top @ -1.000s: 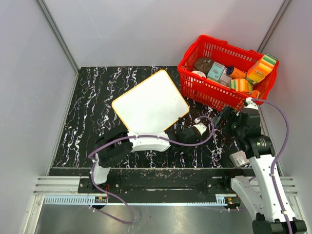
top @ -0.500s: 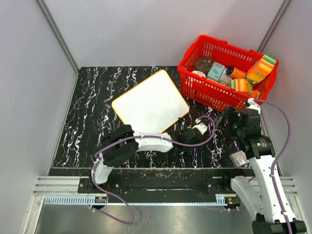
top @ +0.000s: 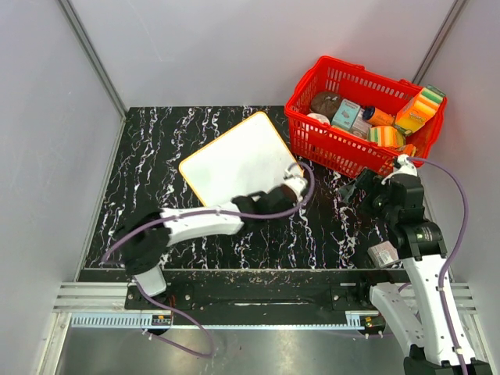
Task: Write a sentence on the whiteboard
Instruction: Open the whiteboard marker at the center of the board.
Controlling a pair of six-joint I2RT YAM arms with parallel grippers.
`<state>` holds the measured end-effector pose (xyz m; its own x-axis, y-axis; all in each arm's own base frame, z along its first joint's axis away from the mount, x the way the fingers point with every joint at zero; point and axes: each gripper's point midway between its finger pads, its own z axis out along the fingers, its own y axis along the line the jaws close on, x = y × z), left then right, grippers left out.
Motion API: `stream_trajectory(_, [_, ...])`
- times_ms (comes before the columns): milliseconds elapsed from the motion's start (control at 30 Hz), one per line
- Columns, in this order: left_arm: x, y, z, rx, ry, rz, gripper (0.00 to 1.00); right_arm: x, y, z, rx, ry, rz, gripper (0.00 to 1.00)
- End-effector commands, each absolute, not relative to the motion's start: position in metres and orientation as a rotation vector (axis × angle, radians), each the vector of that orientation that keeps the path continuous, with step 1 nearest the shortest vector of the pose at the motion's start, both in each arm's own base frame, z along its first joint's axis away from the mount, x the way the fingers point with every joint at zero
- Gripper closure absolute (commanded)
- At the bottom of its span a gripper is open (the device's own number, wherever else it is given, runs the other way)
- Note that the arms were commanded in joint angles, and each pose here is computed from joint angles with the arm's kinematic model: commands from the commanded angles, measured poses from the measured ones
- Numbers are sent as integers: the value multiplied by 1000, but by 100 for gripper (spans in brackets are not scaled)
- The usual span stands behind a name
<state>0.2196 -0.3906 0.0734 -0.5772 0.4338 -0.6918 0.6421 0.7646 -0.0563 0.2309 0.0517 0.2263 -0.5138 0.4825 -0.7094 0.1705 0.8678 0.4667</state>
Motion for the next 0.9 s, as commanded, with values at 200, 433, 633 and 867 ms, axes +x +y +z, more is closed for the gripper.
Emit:
stream_trajectory(200, [241,-320,219,621,2090,-769,100,228,137,285,63,1989,976,2])
stream_trajectory(433, [218,-266,265,588,2026,-942,100,219,215,309,-197,1936,1247,6])
stream_trajectory(633, [186,-256,291,640,1961,-1057,100,224,289,334,-310,1834,1493,7])
stream_trajectory(867, [174,-258,303,660,1905,-1126,100,227,311,355,-336,1754,1612,16])
